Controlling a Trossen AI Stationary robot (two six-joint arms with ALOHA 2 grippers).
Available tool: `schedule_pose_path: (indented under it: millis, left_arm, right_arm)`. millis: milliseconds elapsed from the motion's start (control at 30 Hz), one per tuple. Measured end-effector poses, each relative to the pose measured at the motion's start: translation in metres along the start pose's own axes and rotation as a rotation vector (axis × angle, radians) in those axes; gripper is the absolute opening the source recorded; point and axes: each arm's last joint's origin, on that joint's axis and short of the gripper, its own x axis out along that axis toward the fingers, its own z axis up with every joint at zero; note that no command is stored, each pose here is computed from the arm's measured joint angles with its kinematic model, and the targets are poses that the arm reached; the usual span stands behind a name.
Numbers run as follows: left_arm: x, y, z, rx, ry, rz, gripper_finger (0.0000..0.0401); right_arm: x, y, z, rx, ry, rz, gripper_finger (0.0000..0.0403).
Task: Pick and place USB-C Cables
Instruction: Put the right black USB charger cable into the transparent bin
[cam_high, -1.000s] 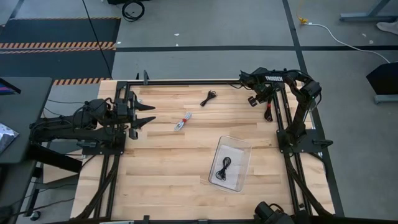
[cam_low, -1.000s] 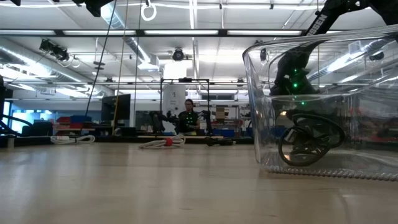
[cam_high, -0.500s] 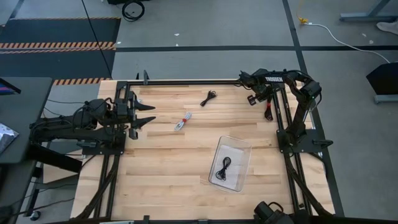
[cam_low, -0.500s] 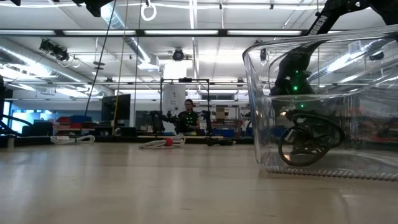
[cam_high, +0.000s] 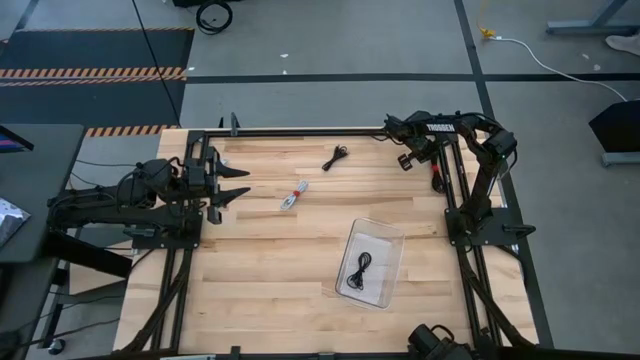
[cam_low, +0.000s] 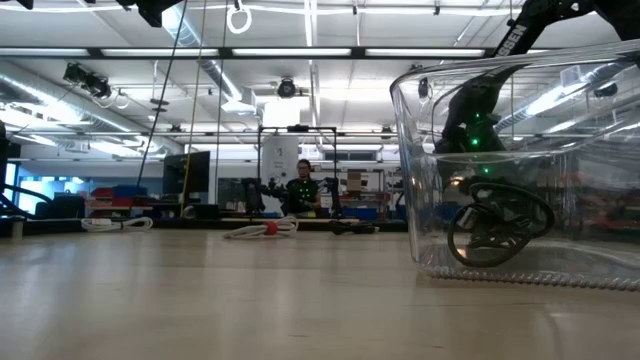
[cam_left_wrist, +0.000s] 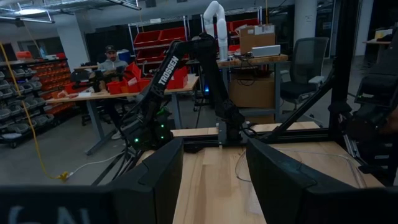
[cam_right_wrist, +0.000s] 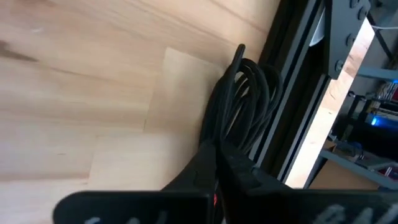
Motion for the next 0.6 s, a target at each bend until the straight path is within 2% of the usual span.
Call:
schedule_pose_path:
  millis: [333, 467, 600]
  left_arm:
    - [0.0, 0.0, 0.0, 0.001, 0.0, 0.0, 0.0185]
    - [0.0, 0.0, 0.0, 0.012, -0.001, 0.0, 0.0185]
    - [0.0, 0.0, 0.0, 0.023, -0.001, 0.001, 0.0185]
  right_arm:
    - [-0.008, 0.003, -0.005, -0.088, 0.029, 0.014, 0.0005]
    - [-0.029, 0.005, -0.006, -0.131, 0.016, 0.012, 0.0004]
    - [-0.064, 0.006, -0.004, -0.159, -0.038, 0.021, 0.0004]
